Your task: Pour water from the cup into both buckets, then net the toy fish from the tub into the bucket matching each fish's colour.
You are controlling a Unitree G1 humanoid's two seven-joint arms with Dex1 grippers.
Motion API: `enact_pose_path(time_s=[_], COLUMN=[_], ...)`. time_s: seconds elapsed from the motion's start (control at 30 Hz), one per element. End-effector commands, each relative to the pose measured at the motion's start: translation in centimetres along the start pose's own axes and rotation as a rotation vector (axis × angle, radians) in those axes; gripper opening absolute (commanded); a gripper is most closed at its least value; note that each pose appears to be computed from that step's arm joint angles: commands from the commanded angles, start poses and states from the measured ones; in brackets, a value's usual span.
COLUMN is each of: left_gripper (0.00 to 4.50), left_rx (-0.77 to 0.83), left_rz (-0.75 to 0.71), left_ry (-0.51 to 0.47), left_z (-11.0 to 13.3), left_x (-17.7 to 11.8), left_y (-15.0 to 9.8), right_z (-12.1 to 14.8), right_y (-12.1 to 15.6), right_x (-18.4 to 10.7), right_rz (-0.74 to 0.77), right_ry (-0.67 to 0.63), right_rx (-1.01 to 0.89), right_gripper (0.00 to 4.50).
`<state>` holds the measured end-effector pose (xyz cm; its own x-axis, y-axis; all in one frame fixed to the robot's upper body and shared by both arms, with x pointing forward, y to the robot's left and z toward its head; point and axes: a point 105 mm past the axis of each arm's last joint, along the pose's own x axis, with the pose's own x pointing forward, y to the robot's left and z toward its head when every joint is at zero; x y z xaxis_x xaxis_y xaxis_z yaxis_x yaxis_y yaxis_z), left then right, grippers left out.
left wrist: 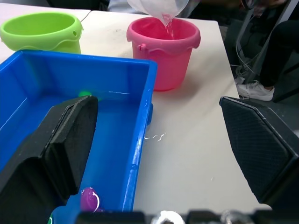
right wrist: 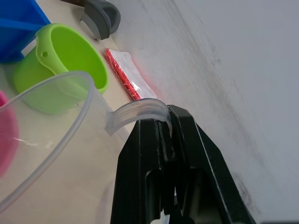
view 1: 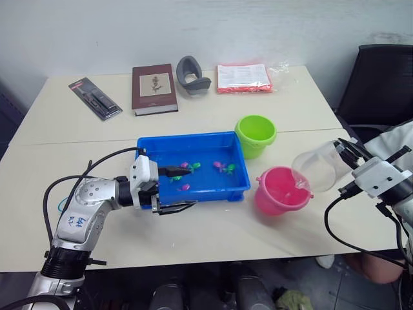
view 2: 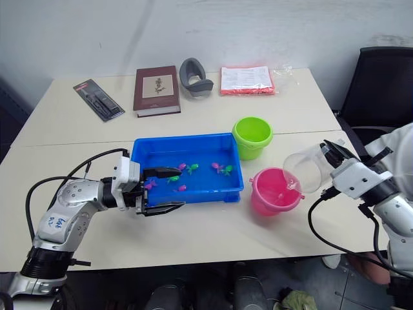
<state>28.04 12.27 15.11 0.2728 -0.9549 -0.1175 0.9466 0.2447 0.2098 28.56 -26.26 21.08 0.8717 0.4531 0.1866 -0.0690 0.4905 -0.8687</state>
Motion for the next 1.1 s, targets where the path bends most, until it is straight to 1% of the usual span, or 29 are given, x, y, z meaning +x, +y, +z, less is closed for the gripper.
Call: enact_pose_path(time_s=[0.03,0.27,0.47,0.7,0.77,0.83,0.87,0.97,1.03,1.1], left_gripper=[4.5,4.5,4.5,4.5,4.5,4.5,4.5,4.5,4.5,4.5], left_rx=[0.028,0.028,0.031,0.033,0.034,0.031,0.021,-0.007,-0.013,-0.022], left_rz=[0.004,0.01,0.01,0.013,0.016,0.037,0.057,0.116,0.149,0.182], left_ry=[-0.012,-0.013,-0.016,-0.017,-0.015,-0.018,-0.036,-0.103,-0.121,-0.114], left_z=[0.3,0.2,0.1,0.0,0.0,0.1,0.4,1.7,2.2,2.3], left_x=[0.0,-0.1,0.0,-0.2,-0.3,-0.7,-1.0,-1.5,-1.8,-2.2], left_y=[-0.1,-0.1,0.0,0.1,0.1,0.4,0.7,1.5,2.0,2.5], right_z=[1.2,1.8,2.2,1.7,1.1,0.4,0.0,0.1,-0.1,-1.0], right_y=[-1.1,-1.3,-1.4,-2.7,-2.9,-3.0,-2.8,-3.8,-4.7,-5.0], right_x=[0.0,0.1,0.3,0.3,0.2,0.3,0.5,1.7,2.6,3.2], right_rz=[-0.033,-0.036,-0.032,-0.125,-0.155,-0.185,-0.182,-0.23,-0.268,-0.285], right_ry=[-0.057,-0.084,-0.091,-0.054,-0.027,-0.01,0.021,0.049,0.072,0.169], right_rx=[-0.066,-0.098,-0.084,0.067,0.196,0.43,0.552,0.698,0.773,0.781], right_gripper=[0.06,0.06,0.06,0.06,0.06,0.06,0.06,0.06,0.06,0.06])
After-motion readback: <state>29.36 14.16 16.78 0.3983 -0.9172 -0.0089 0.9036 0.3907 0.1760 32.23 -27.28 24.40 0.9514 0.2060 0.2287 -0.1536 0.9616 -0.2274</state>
